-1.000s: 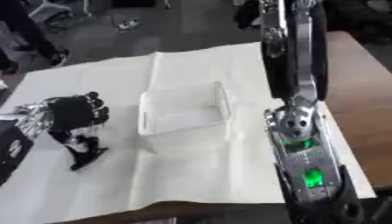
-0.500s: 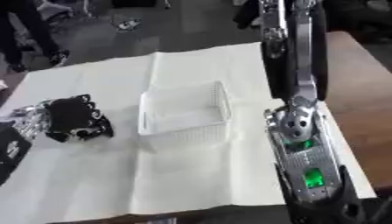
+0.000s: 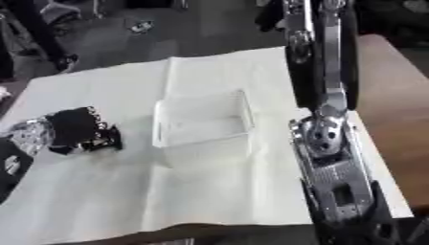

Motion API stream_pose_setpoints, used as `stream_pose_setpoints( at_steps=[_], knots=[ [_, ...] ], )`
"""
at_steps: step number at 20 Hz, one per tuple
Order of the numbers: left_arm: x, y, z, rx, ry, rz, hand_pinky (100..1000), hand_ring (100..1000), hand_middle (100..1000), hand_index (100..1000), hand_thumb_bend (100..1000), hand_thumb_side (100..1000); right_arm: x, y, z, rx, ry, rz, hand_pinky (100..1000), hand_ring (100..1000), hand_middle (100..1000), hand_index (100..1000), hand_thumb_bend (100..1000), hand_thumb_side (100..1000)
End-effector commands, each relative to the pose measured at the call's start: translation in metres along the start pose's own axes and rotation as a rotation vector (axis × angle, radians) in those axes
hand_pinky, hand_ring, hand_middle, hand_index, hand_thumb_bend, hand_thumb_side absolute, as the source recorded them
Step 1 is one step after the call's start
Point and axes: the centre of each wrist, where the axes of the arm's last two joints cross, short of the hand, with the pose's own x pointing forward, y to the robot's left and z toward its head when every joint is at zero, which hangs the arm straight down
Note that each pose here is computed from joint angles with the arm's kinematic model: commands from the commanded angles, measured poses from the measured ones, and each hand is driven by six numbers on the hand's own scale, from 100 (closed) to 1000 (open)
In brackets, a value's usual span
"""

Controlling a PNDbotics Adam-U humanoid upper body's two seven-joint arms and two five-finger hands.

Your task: Pick up objects on the table and place them in the box.

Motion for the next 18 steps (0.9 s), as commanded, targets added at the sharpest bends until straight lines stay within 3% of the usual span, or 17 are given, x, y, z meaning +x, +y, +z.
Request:
stream_pose_setpoints(
  at_steps=[1, 2, 3, 4, 5, 6, 7, 8, 11, 18],
  knots=[
    [-0.018, 0.006, 0.008, 0.098, -0.043, 0.056, 100, 122, 128, 274, 100, 389, 0.006, -0.001, -0.004, -0.006, -0.027, -0.009, 377, 400, 501, 722, 414, 1000],
    [-0.020, 0.007, 0.008, 0.084, -0.048, 0.050, 207, 277, 265, 389, 100, 408, 0.006, -0.001, -0.004, -0.007, -0.027, -0.008, 377, 400, 501, 722, 414, 1000],
    [-0.021, 0.007, 0.010, 0.056, -0.051, 0.047, 388, 451, 422, 476, 100, 617, 0.006, -0.001, -0.004, -0.007, -0.026, -0.007, 376, 400, 501, 722, 415, 1000],
    [-0.022, 0.007, 0.011, 0.017, -0.051, 0.050, 522, 572, 525, 533, 297, 791, 0.006, -0.001, -0.004, -0.007, -0.025, -0.006, 376, 399, 501, 722, 416, 1000],
    [-0.023, 0.006, 0.012, -0.022, -0.047, 0.057, 654, 686, 637, 614, 396, 892, 0.006, -0.001, -0.004, -0.006, -0.024, -0.005, 376, 399, 501, 723, 416, 1000],
    [-0.024, 0.005, 0.014, -0.071, -0.039, 0.065, 696, 723, 677, 640, 415, 916, 0.005, -0.002, -0.004, -0.006, -0.024, -0.005, 376, 399, 501, 722, 416, 1000],
    [-0.025, 0.004, 0.016, -0.122, -0.028, 0.071, 822, 807, 769, 721, 475, 999, 0.005, -0.002, -0.004, -0.007, -0.023, -0.005, 377, 400, 501, 722, 414, 1000],
    [-0.027, 0.004, 0.017, -0.169, -0.015, 0.073, 877, 842, 802, 752, 496, 1000, 0.006, -0.002, -0.004, -0.007, -0.024, -0.005, 377, 400, 501, 722, 413, 1000],
    [-0.032, 0.009, 0.016, -0.274, 0.022, 0.066, 955, 914, 861, 827, 509, 1000, 0.005, -0.002, -0.004, -0.007, -0.025, -0.005, 377, 400, 501, 722, 414, 1000],
    [-0.047, 0.018, 0.023, -0.309, 0.099, 0.088, 927, 908, 861, 822, 490, 1000, 0.004, -0.002, -0.003, 0.001, -0.020, 0.003, 374, 398, 502, 723, 425, 1000]
  ],
)
